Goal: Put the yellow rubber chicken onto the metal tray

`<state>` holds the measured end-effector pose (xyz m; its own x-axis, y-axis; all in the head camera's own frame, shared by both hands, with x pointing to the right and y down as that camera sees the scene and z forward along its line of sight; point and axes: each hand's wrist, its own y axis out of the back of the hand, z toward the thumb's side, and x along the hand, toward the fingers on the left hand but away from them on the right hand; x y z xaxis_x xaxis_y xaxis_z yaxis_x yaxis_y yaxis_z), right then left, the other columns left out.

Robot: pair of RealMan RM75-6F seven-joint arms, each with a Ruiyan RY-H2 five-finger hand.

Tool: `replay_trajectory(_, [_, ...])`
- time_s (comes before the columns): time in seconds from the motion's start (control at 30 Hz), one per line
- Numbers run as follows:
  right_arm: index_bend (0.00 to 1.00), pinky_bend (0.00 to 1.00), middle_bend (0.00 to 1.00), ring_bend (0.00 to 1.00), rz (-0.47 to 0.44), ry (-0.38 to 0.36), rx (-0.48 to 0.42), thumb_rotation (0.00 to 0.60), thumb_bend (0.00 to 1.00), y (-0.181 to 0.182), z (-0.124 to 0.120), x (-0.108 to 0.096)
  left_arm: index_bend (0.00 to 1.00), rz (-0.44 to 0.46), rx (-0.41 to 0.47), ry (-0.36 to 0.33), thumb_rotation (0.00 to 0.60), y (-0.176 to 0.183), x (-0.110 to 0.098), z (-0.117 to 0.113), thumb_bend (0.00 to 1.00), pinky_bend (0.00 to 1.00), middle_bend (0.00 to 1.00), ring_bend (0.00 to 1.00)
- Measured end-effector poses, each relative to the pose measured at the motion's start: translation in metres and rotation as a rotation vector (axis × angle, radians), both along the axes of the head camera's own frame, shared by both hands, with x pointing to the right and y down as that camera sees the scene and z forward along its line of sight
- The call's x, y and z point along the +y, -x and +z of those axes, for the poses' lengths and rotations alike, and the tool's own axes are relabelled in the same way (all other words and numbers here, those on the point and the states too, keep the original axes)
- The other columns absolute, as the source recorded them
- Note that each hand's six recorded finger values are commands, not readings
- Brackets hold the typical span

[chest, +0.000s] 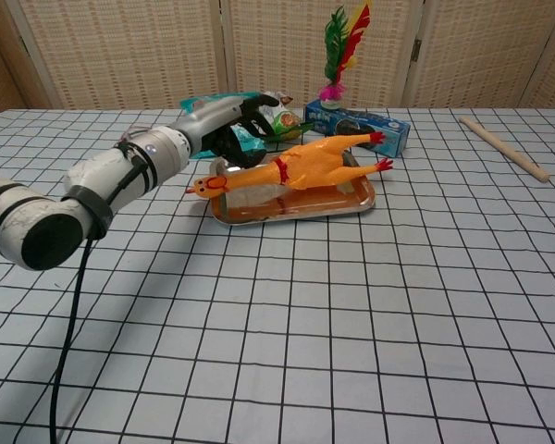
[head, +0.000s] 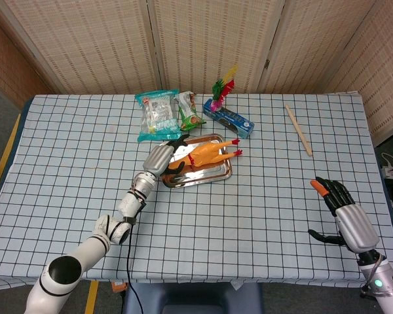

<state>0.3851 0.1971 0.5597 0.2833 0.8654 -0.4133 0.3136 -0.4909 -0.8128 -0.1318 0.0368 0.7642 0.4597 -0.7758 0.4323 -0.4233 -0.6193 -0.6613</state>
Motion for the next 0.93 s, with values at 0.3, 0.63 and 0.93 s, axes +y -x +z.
replay_trajectory(0.3, [0.0,0.0,0.0,0.0,-0.014,-0.056,0.088,0.6,0.09,-0.004,-0.011,0.011,0.0,0.093,0.084,-0.065,0.6,0.022,0.031,-0.049,0.45,0.12,0.0,0.0])
replay_trajectory(0.63, [0.0,0.0,0.0,0.0,0.069,-0.111,0.415,0.6,0.09,-0.037,-0.018,0.04,0.0,-0.055,-0.229,-0.224,0.6,0.208,0.137,-0.144,0.45,0.08,0.0,0.0])
replay_trajectory(0.93, [0.0,0.0,0.0,0.0,0.085,-0.123,0.362,0.6,0.09,-0.036,-0.023,0.055,0.0,-0.186,-0.477,-0.301,0.6,0.299,0.217,-0.189,0.45,0.07,0.0,0.0])
